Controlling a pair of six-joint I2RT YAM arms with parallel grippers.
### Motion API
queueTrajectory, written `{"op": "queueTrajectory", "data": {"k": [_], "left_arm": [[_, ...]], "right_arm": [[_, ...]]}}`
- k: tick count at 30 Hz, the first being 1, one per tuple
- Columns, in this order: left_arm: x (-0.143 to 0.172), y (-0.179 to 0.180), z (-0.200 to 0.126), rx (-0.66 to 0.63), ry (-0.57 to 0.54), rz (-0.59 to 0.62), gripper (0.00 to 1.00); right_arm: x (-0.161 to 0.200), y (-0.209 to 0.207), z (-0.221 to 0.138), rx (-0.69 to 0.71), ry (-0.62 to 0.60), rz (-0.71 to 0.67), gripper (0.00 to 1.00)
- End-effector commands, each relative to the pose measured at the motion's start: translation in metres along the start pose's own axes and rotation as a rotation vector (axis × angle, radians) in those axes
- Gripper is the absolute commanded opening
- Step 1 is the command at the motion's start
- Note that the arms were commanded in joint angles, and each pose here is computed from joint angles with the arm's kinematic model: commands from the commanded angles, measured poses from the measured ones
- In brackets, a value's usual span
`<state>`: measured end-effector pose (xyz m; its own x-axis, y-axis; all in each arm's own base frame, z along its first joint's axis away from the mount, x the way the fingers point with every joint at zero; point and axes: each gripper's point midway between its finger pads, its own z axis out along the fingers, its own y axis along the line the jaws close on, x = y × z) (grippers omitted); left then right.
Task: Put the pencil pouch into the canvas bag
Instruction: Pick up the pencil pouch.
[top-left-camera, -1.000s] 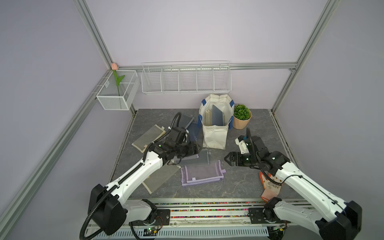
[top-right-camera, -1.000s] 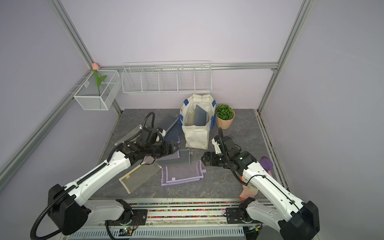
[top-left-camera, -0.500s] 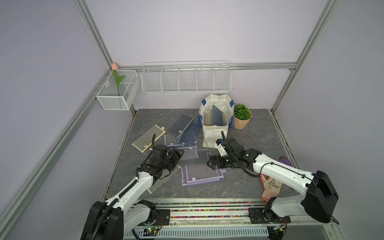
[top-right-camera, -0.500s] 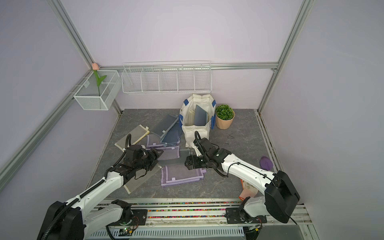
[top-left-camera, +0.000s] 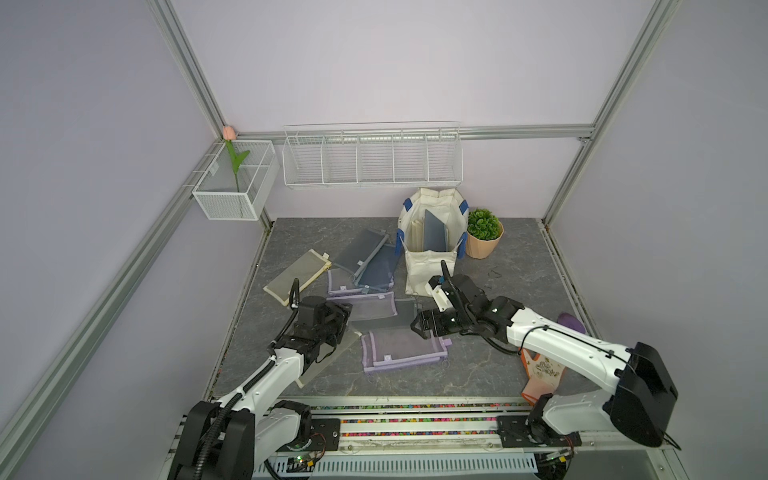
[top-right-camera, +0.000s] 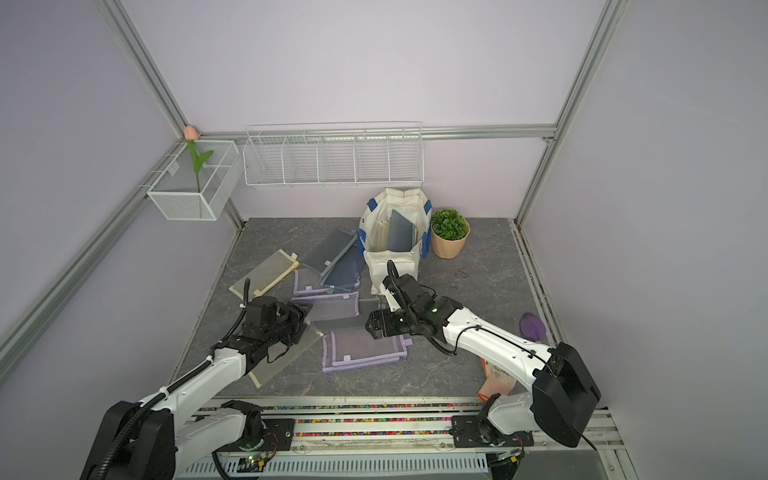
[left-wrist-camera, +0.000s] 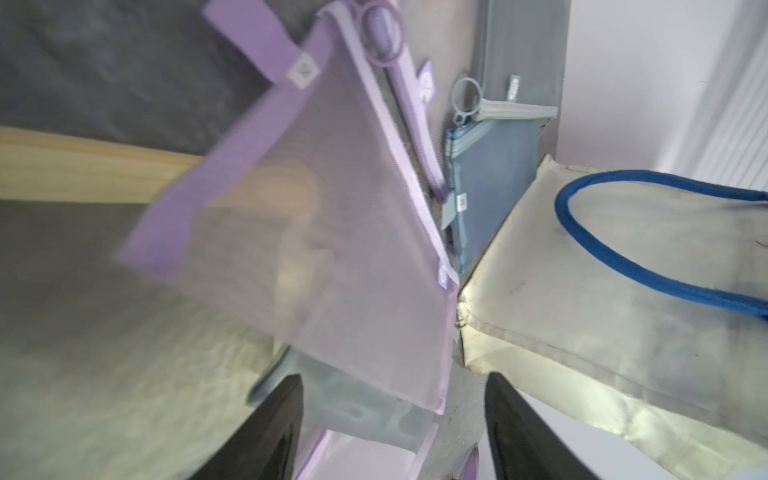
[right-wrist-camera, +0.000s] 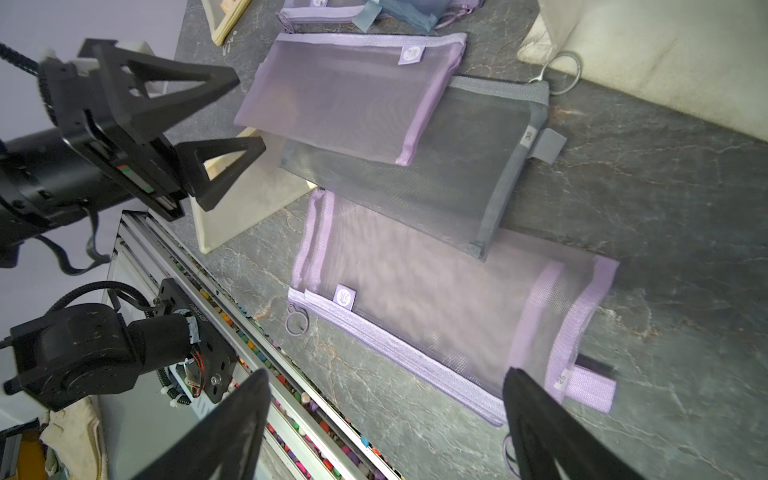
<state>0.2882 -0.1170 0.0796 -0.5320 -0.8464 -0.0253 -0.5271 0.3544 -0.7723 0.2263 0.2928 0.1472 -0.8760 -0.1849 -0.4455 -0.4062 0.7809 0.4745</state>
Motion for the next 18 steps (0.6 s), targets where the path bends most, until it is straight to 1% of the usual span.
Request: {"op": "queueTrajectory", "data": {"k": [1,7,9,10,12,13,16,17,18], "left_arm": [[-0.01,0.0,0.0,0.021,-0.05,-0.04,0.68],[-0.026,0.0,0.018,0.035,-0.079,-0.01,0.66],[-0.031,0.003,0.025,0.008,-0.078,0.005,0.65],[-0.034,0.003,0.028,0.004,-0.08,0.011,0.63],[-0.038,0.005,0.035,-0.003,-0.082,0.016,0.57],[-0.039,0.004,0.037,-0.001,-0.08,0.023,0.49],[-0.038,-0.001,0.041,-0.003,-0.053,0.051,0.13],[-0.039,-0.001,0.04,-0.001,-0.058,0.05,0.05],[-0.039,-0.002,0.037,0.0,-0.065,0.05,0.0]], "right_arm": [[-0.007,0.007,-0.007,-0.013,-0.02,-0.026,0.89],[-0.009,0.011,-0.006,-0.022,-0.014,-0.034,0.89],[-0.01,0.012,-0.007,-0.026,-0.017,-0.034,0.89],[-0.01,0.012,-0.007,-0.026,-0.017,-0.033,0.89],[-0.01,0.011,-0.01,-0.023,-0.022,-0.034,0.89],[-0.009,0.011,-0.011,-0.02,-0.023,-0.034,0.89],[-0.007,0.009,-0.015,-0.015,-0.034,-0.029,0.89],[-0.006,0.008,-0.016,-0.014,-0.036,-0.027,0.89],[-0.006,0.007,-0.017,-0.013,-0.037,-0.024,0.89]]}}
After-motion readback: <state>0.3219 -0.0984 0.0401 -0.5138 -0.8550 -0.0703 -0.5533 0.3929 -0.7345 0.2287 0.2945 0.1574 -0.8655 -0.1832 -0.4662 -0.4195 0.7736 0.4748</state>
